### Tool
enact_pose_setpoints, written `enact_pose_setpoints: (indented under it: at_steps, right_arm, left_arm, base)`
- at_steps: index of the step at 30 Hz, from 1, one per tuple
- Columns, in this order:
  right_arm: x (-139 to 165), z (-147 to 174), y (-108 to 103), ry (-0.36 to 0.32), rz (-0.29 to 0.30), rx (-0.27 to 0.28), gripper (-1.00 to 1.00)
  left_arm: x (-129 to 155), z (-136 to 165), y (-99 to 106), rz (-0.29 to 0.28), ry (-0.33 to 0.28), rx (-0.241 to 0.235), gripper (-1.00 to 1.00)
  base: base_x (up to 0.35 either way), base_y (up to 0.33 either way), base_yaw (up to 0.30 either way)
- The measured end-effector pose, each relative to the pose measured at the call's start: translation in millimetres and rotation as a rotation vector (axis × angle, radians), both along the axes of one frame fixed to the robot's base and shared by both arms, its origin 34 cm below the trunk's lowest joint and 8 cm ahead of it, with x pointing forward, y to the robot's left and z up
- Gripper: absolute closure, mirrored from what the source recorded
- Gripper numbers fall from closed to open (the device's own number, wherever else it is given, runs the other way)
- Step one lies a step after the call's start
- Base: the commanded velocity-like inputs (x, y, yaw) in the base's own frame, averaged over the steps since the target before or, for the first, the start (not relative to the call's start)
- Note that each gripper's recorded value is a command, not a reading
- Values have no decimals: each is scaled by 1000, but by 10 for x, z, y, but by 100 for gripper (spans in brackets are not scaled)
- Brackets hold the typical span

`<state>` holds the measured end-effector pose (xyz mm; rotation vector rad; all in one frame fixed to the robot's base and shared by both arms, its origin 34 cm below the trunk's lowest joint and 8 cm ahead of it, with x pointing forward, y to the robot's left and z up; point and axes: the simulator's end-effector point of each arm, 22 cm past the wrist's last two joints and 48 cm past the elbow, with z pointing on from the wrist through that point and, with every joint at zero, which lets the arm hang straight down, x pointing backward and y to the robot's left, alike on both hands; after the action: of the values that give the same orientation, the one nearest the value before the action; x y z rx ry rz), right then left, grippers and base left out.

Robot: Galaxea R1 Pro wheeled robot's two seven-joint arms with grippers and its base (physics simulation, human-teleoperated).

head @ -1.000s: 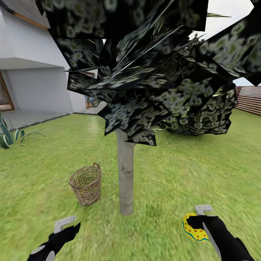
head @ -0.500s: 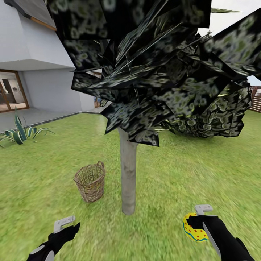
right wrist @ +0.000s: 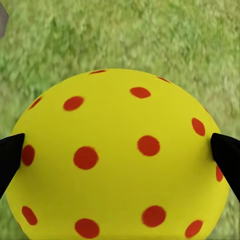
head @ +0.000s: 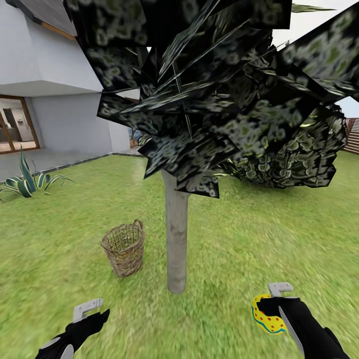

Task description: Take the three Easter eggs out of the wicker basket on the lawn in the garden, then place them on the lawn next to a single tree (choose any tree) so that all three eggs are next to the same tree and none are left in the basket.

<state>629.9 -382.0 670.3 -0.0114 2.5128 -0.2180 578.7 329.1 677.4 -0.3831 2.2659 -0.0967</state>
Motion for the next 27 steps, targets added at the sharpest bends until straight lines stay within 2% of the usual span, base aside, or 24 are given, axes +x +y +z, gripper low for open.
enact_pose_setpoints:
  at_steps: [3, 5, 7, 11, 13, 15, 18, 27]
  right_arm:
    - [-23, -80, 8, 9, 0, 1, 100]
    - [-34, -126, 10, 12, 0, 2, 100]
    - [-37, -168, 32, 13, 2, 3, 100]
    - [-29, -251, 125, 11, 15, 9, 100]
    - [-34, -324, 305, 24, 68, -2, 100]
    - [-55, -401, 448, 41, 117, -20, 100]
    - [-66, -460, 440, 44, 118, -23, 100]
    - [-69, -606, 386, 36, 118, -30, 100]
  left_arm:
    - [-36, -84, 27, 0, 21, 1, -100]
    - [-87, -127, 146, 13, 56, 2, -100]
    - [-48, 15, 446, 55, 33, 23, -100]
    - [-52, 391, 1461, 179, -32, 123, -100]
    - [-65, 428, 1667, 210, -46, 137, -100]
    - [-38, 557, 1872, 259, -116, 157, -100]
    - [-15, 557, 1889, 272, -148, 158, -100]
    - [-30, 366, 1853, 266, -140, 152, -100]
  base:
    - [0, 0, 0]
    - [0, 0, 0]
    - [0, 0, 0]
    - [0, 0, 0]
    - [0, 0, 0]
    - [0, 0, 0]
    - [0, 0, 0]
    - [0, 0, 0]
